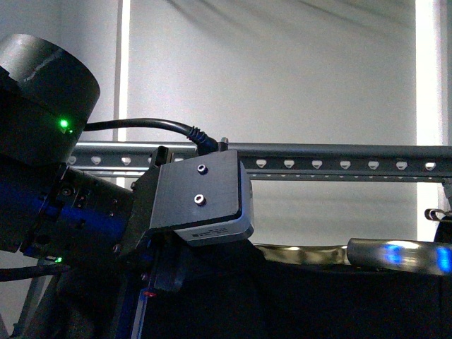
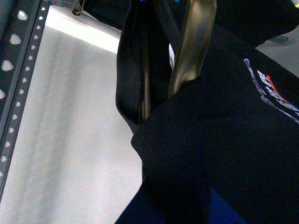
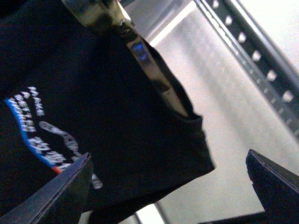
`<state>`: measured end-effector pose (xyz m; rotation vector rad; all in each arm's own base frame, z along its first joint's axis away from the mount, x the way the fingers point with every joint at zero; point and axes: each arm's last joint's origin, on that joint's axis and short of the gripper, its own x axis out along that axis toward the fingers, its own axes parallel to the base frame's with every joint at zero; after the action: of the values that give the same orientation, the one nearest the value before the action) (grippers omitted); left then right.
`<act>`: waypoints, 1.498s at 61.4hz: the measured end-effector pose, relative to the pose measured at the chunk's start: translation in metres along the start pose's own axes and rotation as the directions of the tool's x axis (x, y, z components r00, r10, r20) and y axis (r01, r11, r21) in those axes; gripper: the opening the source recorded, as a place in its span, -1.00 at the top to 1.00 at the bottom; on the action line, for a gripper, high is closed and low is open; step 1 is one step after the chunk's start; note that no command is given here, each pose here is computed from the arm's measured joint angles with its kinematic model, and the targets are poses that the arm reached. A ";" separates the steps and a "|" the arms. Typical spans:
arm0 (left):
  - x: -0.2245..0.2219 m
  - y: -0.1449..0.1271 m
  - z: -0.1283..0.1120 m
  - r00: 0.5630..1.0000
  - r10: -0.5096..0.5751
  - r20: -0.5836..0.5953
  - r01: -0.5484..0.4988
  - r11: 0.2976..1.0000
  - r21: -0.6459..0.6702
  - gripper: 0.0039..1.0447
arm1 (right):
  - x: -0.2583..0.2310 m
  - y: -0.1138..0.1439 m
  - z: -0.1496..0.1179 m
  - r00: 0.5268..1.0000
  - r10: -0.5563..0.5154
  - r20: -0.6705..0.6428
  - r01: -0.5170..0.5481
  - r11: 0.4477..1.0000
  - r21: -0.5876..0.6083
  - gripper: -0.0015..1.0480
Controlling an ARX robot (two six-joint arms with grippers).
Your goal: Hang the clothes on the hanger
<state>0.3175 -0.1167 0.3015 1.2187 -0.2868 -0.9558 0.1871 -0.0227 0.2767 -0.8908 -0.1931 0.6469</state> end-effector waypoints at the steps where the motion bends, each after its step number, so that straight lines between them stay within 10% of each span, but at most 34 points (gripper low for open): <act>1: 0.000 0.000 0.000 1.000 0.000 0.000 0.000 1.000 0.000 0.91 | 0.003 -0.003 0.000 1.000 0.009 0.012 -0.008 0.998 -0.055 -0.86; 16: 0.000 0.000 0.000 1.000 0.000 0.000 0.000 1.000 0.000 0.91 | 0.054 -0.032 -0.032 0.988 0.154 -0.021 -0.151 0.914 -0.376 -0.86; 47: 0.000 0.000 0.000 1.000 0.000 0.000 0.000 1.000 0.000 0.91 | 0.111 -0.068 -0.049 0.982 0.181 -0.063 -0.191 0.932 -0.307 -0.85; 66: 0.000 0.000 0.000 1.000 0.000 -0.001 0.000 1.000 0.000 0.91 | 0.145 -0.077 -0.058 0.980 0.177 -0.094 -0.195 0.951 -0.239 0.12; 92: -0.001 0.004 0.000 1.000 0.014 -0.001 -0.014 1.000 0.008 0.91 | 0.155 -0.073 -0.063 0.980 0.172 -0.099 -0.191 0.949 -0.249 0.84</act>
<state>0.3185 -0.1160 0.3055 1.2226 -0.2980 -0.9424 0.3688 -0.0050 0.2780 -1.1923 -0.1289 0.7689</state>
